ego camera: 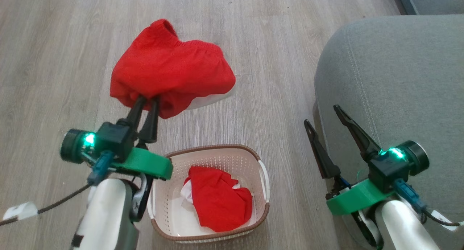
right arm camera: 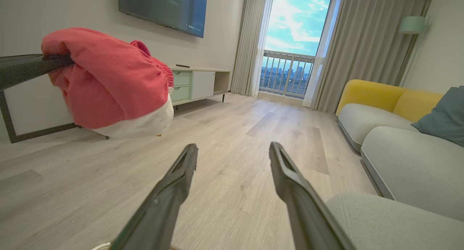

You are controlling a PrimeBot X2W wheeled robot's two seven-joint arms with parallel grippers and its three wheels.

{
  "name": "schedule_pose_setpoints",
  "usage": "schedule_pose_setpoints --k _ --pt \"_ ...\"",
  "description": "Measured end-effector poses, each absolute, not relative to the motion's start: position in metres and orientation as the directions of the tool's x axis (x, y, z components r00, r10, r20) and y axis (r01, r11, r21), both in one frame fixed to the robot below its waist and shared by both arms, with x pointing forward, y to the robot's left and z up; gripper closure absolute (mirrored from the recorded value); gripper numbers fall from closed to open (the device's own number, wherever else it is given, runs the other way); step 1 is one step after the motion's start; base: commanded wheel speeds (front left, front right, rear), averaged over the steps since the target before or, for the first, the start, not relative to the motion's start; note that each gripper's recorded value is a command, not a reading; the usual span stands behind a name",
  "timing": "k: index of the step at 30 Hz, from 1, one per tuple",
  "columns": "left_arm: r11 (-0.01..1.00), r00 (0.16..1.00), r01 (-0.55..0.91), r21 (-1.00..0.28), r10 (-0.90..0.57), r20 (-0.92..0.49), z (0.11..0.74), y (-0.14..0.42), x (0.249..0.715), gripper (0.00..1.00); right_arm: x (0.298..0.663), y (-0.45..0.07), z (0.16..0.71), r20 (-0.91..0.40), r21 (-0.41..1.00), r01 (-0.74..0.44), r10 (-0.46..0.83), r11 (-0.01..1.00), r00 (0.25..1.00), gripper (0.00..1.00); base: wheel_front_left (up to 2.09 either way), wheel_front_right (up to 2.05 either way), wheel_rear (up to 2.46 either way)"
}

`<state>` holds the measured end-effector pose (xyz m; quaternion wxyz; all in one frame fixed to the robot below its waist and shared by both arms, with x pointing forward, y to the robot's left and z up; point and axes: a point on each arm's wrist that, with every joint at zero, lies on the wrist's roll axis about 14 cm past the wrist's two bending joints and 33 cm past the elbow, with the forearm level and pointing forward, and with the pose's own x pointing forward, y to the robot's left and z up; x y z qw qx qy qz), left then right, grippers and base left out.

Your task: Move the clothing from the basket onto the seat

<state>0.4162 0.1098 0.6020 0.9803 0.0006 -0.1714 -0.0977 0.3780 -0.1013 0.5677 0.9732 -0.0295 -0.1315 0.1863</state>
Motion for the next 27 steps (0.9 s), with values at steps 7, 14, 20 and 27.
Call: schedule_pose_setpoints --k 7,14,20,27 --pt "0.978 0.897 0.204 0.032 -0.200 0.393 0.622 0.111 0.412 1.00 0.371 -0.086 0.574 0.259 -0.138 -0.403 0.426 0.905 0.867 0.00 0.00 0.00 0.00" --pt "0.963 0.882 0.266 0.048 -0.263 0.390 0.621 0.097 0.408 1.00 0.361 -0.069 0.581 0.271 -0.207 -0.462 0.505 0.862 0.820 0.00 0.00 0.00 0.00" --pt "0.931 0.855 0.355 0.088 -0.361 0.371 0.615 0.070 0.403 1.00 0.358 -0.054 0.588 0.277 -0.286 -0.493 0.563 0.822 0.779 0.00 0.00 0.00 0.00" --pt "0.867 0.804 0.480 0.134 -0.496 0.328 0.602 0.033 0.389 1.00 0.359 -0.046 0.585 0.253 -0.351 -0.513 0.607 0.783 0.753 0.00 0.00 0.00 0.00"
